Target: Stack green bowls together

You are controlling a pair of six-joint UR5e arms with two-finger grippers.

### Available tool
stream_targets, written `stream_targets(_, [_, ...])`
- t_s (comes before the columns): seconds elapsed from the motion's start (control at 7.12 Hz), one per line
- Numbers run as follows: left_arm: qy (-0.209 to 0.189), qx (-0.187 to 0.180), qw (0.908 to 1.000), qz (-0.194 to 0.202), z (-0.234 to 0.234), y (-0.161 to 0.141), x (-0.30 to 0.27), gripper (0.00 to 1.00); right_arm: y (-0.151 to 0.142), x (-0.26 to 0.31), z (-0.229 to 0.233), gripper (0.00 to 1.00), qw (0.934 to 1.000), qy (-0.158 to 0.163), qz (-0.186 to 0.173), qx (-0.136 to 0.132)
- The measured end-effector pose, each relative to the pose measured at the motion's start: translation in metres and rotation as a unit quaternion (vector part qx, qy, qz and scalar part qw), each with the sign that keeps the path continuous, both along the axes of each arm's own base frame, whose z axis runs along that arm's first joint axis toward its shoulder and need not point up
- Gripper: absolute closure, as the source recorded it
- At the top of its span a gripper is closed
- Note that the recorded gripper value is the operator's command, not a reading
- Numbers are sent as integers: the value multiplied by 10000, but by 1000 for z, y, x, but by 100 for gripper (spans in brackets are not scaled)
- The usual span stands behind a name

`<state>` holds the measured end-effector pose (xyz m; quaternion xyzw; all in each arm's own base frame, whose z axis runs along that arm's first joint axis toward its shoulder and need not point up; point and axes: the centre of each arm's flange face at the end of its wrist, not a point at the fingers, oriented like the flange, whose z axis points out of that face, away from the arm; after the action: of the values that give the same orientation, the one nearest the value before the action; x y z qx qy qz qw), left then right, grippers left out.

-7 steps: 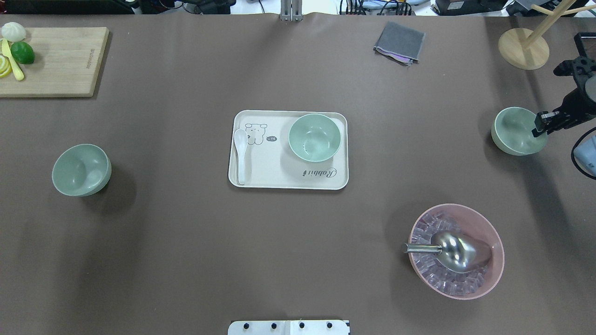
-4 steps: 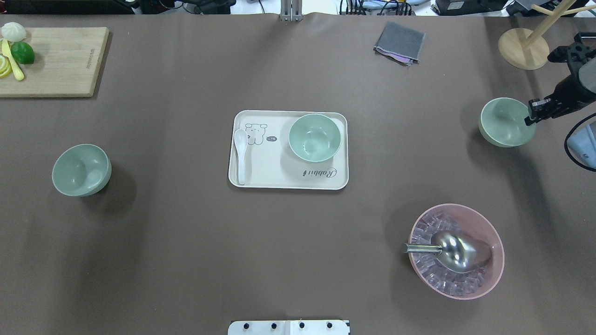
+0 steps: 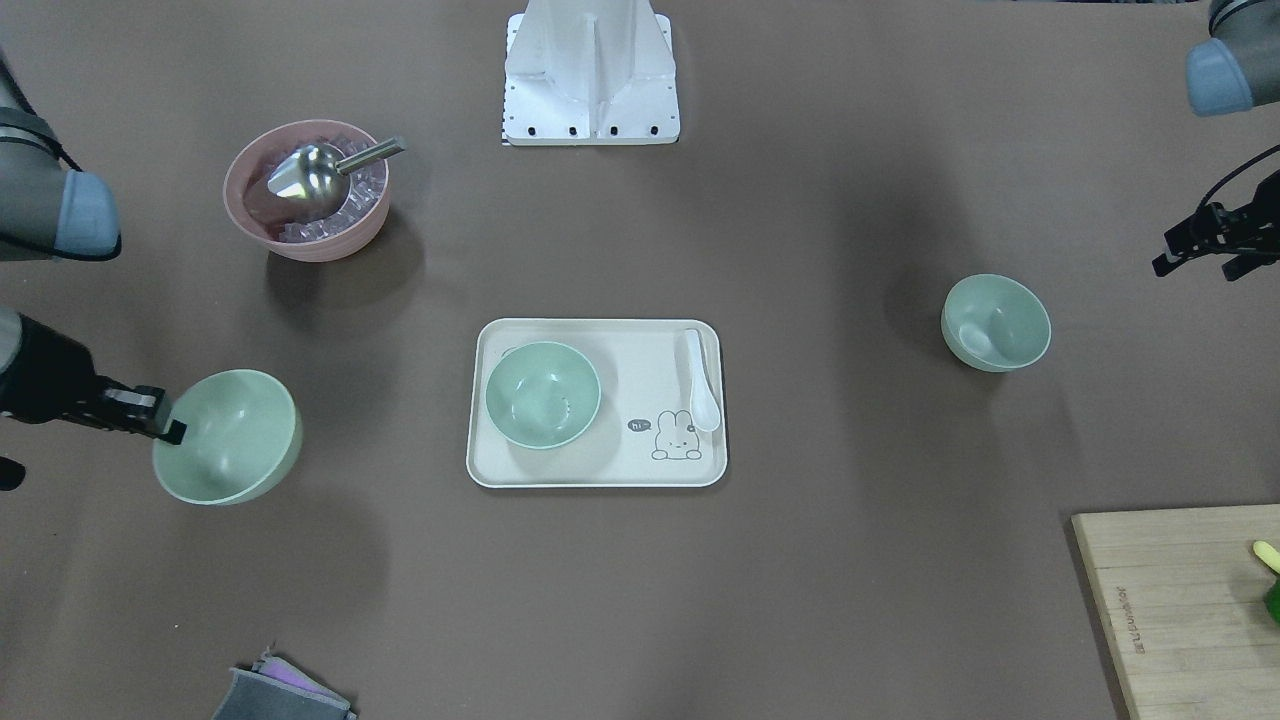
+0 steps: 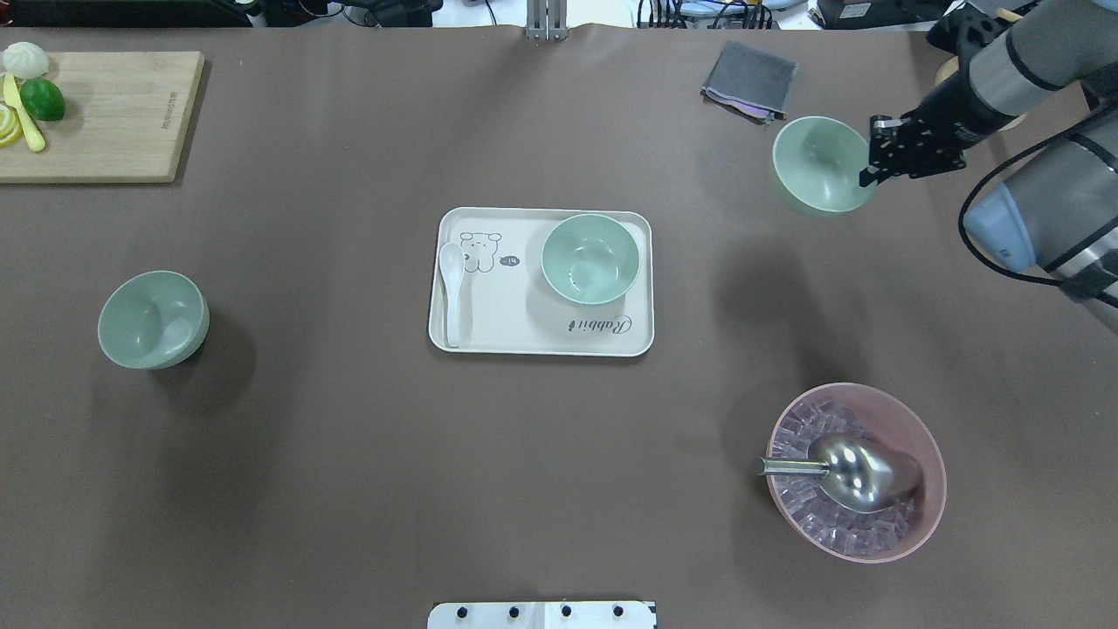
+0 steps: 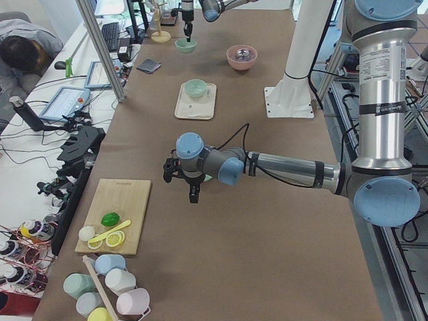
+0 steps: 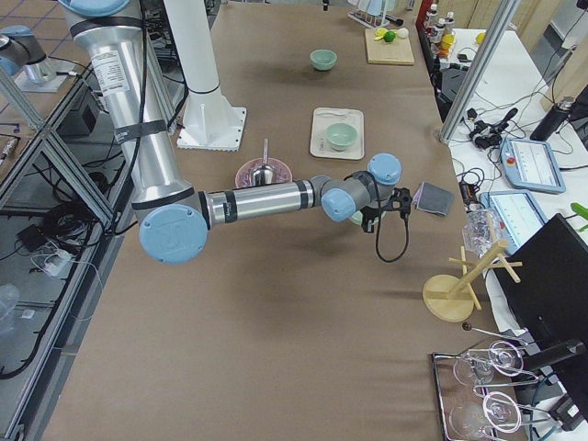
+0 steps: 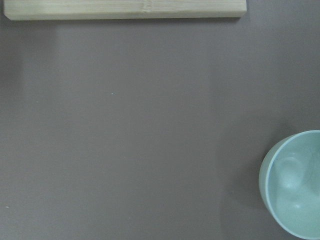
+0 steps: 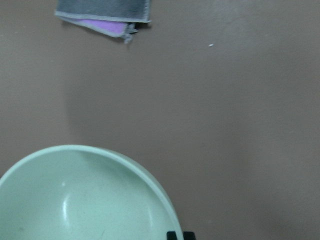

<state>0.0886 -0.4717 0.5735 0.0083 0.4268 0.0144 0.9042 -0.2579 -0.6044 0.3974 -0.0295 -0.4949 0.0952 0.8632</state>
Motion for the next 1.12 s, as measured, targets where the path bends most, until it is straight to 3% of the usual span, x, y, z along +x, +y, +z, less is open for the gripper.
stream_targets(0.28, [-41, -224, 9997, 55, -9, -20, 48, 7, 19, -81, -77, 100, 9991, -159, 226, -313])
stream_targets(0.56, [-68, -396, 9992, 90, -8, -38, 76, 3, 45, -149, -126, 100, 9982, -218, 353, -429])
stream_targets(0.84, [-132, -558, 9983, 62, -12, -44, 105, 3, 65, -185, -141, 100, 9977, -209, 438, -471])
stream_targets(1.12, [-154, -458, 9988, 76, -6, -43, 118, 4, 74, -201, -144, 100, 9975, -189, 490, -471])
